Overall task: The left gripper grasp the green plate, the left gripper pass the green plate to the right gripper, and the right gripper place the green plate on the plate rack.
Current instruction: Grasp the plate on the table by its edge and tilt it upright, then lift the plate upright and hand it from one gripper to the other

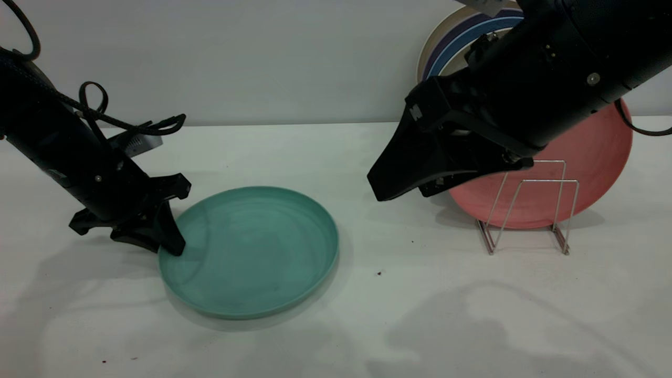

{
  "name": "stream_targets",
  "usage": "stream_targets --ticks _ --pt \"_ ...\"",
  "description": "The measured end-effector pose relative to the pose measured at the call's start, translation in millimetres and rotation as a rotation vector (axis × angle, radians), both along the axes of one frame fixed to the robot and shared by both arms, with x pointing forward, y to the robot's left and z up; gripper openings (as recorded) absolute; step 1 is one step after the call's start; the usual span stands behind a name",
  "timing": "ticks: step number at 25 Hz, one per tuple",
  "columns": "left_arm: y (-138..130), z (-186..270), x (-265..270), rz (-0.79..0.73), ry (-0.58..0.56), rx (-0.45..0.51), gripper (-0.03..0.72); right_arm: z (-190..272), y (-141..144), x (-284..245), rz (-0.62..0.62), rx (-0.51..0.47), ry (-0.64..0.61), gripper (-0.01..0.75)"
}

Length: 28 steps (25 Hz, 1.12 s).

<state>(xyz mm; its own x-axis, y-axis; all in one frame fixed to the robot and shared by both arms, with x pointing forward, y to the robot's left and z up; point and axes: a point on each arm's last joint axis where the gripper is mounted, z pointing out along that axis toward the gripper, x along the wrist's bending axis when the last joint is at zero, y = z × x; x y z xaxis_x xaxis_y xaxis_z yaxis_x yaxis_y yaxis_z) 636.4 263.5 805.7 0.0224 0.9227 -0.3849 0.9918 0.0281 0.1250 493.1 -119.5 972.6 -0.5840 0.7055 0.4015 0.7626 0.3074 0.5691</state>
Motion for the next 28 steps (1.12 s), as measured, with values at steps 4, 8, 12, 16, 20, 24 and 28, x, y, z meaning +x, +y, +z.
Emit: stream_targets --ticks 4,8,12,16,20,24,28 --pt "-1 0 0 -0.009 0.001 -0.006 0.022 0 0 0 -0.006 0.001 -0.002 0.519" --pt "-3 6 -2 -0.105 -0.009 -0.026 0.018 -3 -2 3 -0.032 0.007 0.025 0.519" --pt "-5 24 -2 -0.218 -0.069 -0.033 0.015 -13 -10 17 -0.054 0.014 0.089 0.519" --pt "-9 37 0 -0.308 -0.14 -0.067 0.015 -23 -14 38 -0.035 0.037 0.152 0.519" --pt "-19 44 -3 -0.402 -0.19 -0.189 0.015 -33 -11 60 0.004 0.067 0.2 0.519" --pt "-26 50 -7 -0.492 -0.223 -0.28 0.015 -45 -6 78 0.038 0.087 0.243 0.514" --pt "-27 51 -8 -0.505 -0.223 -0.305 0.015 -56 0 93 0.039 0.098 0.268 0.507"
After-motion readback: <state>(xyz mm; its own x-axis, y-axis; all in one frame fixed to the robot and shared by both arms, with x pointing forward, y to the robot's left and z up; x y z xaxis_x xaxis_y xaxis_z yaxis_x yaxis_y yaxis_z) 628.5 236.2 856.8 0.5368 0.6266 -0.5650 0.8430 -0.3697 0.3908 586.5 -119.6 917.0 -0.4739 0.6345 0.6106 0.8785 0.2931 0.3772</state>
